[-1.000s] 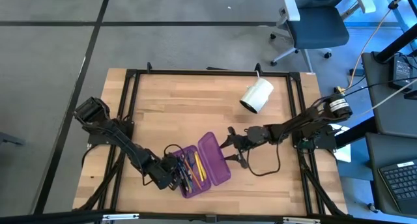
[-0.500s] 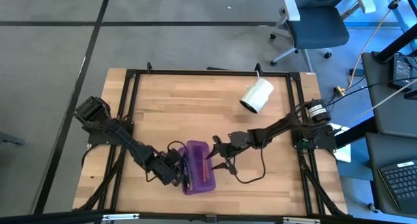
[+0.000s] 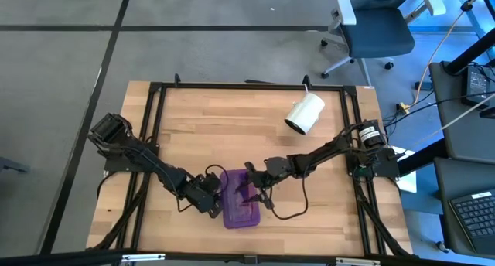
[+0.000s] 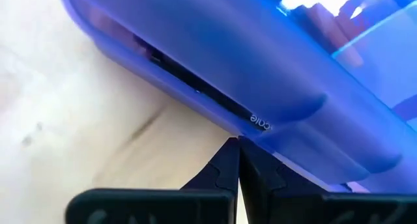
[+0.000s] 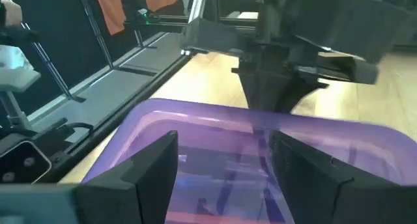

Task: Pick & place school supplies into a supply box
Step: Close the purple box organizer

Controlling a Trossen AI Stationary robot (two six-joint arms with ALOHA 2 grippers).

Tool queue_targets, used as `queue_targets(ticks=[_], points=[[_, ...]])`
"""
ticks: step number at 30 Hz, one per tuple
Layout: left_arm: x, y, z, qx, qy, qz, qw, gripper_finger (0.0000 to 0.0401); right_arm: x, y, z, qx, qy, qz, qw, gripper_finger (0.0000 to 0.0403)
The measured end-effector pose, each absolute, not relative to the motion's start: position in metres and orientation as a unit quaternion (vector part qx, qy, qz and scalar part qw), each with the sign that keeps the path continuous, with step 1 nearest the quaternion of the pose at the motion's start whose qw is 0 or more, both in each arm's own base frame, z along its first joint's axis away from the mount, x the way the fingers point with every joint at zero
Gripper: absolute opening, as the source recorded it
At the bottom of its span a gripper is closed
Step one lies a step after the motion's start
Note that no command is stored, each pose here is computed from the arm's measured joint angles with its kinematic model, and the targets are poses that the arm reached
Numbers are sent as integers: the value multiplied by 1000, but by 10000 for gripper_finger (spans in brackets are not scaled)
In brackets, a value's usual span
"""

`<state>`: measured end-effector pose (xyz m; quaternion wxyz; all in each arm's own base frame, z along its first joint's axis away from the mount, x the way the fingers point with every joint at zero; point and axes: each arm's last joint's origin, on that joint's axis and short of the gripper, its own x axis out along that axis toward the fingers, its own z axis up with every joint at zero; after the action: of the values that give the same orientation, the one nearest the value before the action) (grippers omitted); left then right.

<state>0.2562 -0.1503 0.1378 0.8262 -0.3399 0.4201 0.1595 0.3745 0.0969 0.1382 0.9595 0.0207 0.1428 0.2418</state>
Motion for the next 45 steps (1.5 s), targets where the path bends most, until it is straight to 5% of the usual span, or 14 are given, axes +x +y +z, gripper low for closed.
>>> queue_targets(ticks=[24,45], points=[[267,-136,139,-321,422,142,836,2,381,130,133,-32,269,37,962,242],[263,-135,145,-324,435,126,830,2,381,127,134,-42,273,14,961,242]])
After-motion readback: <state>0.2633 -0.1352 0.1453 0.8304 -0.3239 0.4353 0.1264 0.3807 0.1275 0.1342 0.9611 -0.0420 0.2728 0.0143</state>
